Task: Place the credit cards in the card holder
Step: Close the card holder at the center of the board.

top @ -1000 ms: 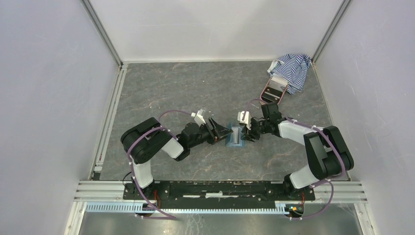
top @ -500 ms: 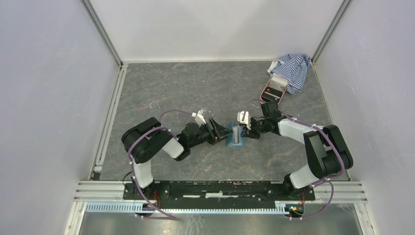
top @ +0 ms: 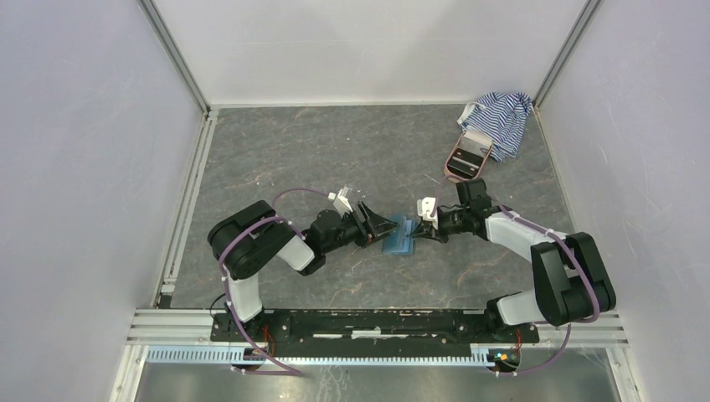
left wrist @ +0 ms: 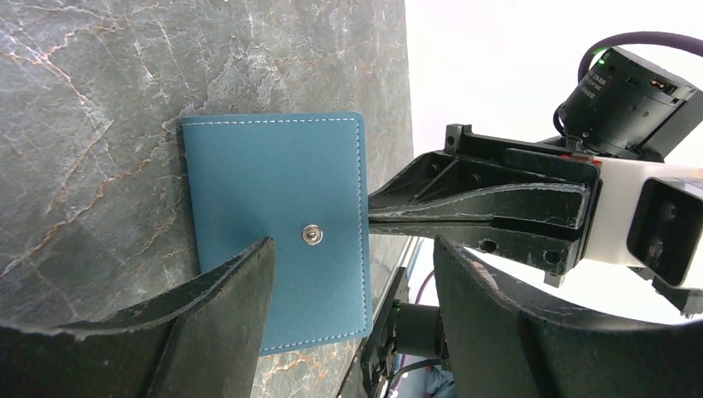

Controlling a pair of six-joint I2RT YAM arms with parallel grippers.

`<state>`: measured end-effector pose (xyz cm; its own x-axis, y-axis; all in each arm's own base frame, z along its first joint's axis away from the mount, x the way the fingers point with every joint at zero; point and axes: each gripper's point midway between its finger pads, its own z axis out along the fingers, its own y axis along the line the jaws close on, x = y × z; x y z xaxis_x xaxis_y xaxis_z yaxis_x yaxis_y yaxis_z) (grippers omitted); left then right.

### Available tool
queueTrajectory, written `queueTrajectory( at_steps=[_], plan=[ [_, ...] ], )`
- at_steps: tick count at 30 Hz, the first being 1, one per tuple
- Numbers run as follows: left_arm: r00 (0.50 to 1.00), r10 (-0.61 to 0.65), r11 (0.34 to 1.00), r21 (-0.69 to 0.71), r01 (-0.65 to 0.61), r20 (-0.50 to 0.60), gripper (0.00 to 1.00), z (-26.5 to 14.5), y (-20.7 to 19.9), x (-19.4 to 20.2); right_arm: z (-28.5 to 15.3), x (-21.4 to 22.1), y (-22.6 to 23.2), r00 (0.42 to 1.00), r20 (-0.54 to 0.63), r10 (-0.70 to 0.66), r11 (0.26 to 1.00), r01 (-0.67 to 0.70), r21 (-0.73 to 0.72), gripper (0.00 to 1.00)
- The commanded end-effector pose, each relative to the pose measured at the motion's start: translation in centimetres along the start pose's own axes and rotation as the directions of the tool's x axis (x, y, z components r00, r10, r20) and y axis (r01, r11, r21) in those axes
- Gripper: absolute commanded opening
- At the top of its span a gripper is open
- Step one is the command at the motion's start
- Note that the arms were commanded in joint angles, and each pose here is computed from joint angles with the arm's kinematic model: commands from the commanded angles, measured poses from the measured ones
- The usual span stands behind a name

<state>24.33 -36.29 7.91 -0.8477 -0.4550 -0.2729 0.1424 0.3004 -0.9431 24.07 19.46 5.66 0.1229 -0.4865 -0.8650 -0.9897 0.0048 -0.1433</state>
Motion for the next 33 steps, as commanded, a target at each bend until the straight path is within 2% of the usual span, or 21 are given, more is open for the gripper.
queueTrajectory(
  at_steps=[1, 7, 12, 13, 14, 16, 33],
  plan=[
    [1.000, 0.010, 1.000, 0.017, -0.011, 0.014, 0.77, 0.2, -0.2, -0.6, -0.6, -2.3, 0.8, 0.987, 0.158, -0.028, 0.999, 0.034, -0.033, 0.00],
    [1.000, 0.009, 1.000, 0.014, -0.009, 0.022, 0.77, 0.3, 0.0, -0.9, -1.2, -2.3, 2.4, 0.968, 0.251, 0.021, 0.995, 0.004, -0.098, 0.00],
    [1.000, 0.002, 1.000, 0.029, -0.002, 0.002, 0.77, 1.0, -0.3, -0.8, -2.7, -3.6, 4.8, 0.930, 0.365, -0.036, 0.979, 0.106, -0.175, 0.00],
    [1.000, 0.001, 1.000, 0.031, -0.001, -0.001, 0.77, 1.2, -0.4, -0.7, -3.1, -4.0, 4.9, 0.919, 0.395, -0.004, 0.981, 0.080, -0.176, 0.00],
    [1.000, 0.001, 0.999, 0.035, -0.001, -0.003, 0.77, 1.3, -0.5, -0.7, -3.2, -3.8, 4.1, 0.920, 0.387, 0.067, 0.982, 0.009, -0.189, 0.00],
    [1.000, 0.003, 0.999, 0.043, -0.002, -0.008, 0.76, 1.4, -0.8, -0.7, -3.4, -3.4, 3.3, 0.919, 0.379, 0.110, 0.981, -0.039, -0.189, 0.00],
    [0.999, 0.023, 0.994, 0.106, -0.020, -0.031, 0.75, 1.2, -4.2, 0.7, -3.3, -2.8, 2.8, 0.922, 0.347, 0.171, 0.970, -0.096, -0.222, 0.00]
  ],
)
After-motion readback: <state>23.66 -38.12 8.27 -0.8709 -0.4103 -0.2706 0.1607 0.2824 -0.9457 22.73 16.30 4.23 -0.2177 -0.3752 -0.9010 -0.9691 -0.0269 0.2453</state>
